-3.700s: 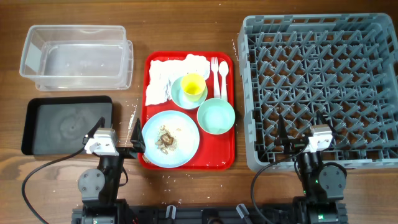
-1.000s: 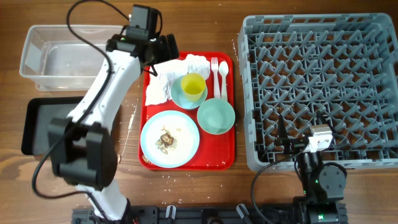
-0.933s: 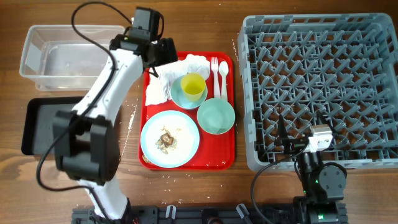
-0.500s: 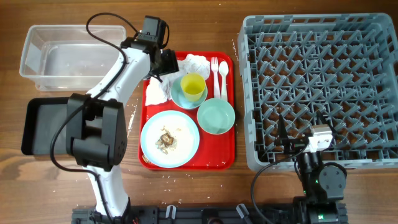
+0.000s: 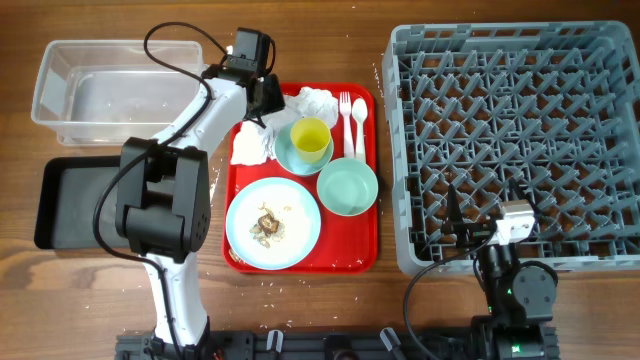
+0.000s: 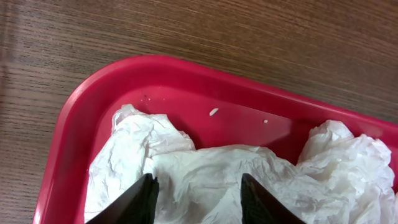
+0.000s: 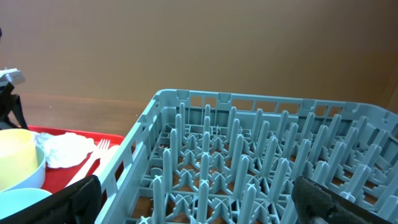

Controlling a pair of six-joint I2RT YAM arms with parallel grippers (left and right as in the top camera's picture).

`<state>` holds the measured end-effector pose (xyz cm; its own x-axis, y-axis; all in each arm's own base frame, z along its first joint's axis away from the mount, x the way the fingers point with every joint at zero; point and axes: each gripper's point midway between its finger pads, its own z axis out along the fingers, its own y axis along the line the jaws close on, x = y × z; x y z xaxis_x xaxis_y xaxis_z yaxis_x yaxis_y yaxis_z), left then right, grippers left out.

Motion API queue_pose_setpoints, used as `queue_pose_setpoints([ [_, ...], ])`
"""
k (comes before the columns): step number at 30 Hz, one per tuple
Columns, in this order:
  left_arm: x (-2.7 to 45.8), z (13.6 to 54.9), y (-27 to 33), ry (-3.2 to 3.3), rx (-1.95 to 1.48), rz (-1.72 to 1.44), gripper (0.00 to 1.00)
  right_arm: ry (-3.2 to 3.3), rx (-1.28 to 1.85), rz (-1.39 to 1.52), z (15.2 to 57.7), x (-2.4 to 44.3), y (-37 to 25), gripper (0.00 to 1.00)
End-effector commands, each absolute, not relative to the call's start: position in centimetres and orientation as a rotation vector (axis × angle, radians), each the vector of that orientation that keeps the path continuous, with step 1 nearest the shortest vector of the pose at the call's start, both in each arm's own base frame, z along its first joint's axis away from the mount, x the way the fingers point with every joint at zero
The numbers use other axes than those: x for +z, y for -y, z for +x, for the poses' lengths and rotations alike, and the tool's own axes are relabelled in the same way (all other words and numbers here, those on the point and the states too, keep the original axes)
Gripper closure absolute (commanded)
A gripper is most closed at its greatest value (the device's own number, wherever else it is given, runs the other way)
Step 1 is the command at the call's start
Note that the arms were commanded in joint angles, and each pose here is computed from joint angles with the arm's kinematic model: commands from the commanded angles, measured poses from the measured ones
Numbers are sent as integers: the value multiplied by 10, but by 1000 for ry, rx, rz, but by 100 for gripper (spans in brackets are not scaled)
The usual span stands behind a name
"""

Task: Sort waste into correct bins and load items into the dishwasher rack
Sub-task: 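Grasp the white napkin with the left gripper and lift it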

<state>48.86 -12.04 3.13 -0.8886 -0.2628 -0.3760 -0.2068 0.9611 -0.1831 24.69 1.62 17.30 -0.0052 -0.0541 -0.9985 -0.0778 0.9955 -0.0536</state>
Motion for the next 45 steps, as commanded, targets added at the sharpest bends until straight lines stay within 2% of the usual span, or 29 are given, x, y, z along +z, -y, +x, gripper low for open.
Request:
queue_pose_setpoints([
  [1,23,485,119,-2729,-161,-347,54,-1566,-5,-95,247,175,-12,0],
  [3,22,484,119,-2737,-156,-348,46,-1566,-5,-94,247,175,-12,0],
  [10,5,478,117,-2779,-137,-358,47,-1566,-5,-95,247,176,-12,0],
  [11,1,477,117,-2786,-133,-359,49,-1566,-5,-95,247,175,-12,0],
  [12,0,476,117,-2791,-130,-359,59,-1566,-5,-94,247,175,-12,0],
  [13,2,477,117,-2787,-132,-359,64,-1566,-5,-95,247,175,-12,0],
  [16,12,480,118,-2764,-144,-356,64,-1566,-5,-95,247,176,-12,0],
  [17,19,481,118,-2751,-151,-355,66,-1566,-5,-94,247,175,-12,0],
  [18,28,482,118,-2735,-159,-353,74,-1566,-5,-95,247,175,-12,0],
  [20,45,483,119,-2707,-173,-350,79,-1566,-5,-95,247,176,-12,0],
  [23,72,481,118,-2669,-196,-371,80,-1566,-5,-95,247,175,-12,0],
  [30,83,470,116,-2687,-188,-373,84,-1566,-5,-95,247,176,-12,0],
  [34,89,466,119,-2694,-220,-367,94,-1566,-5,-95,247,176,-12,0],
  [37,98,465,123,-2685,-261,-366,96,-1566,-5,-95,247,175,-12,0],
  [40,117,463,123,-2651,-287,-389,96,-1566,-5,-95,247,175,-12,0],
  [45,178,459,122,-2519,-353,-401,96,-1566,-5,-95,247,175,-12,0],
])
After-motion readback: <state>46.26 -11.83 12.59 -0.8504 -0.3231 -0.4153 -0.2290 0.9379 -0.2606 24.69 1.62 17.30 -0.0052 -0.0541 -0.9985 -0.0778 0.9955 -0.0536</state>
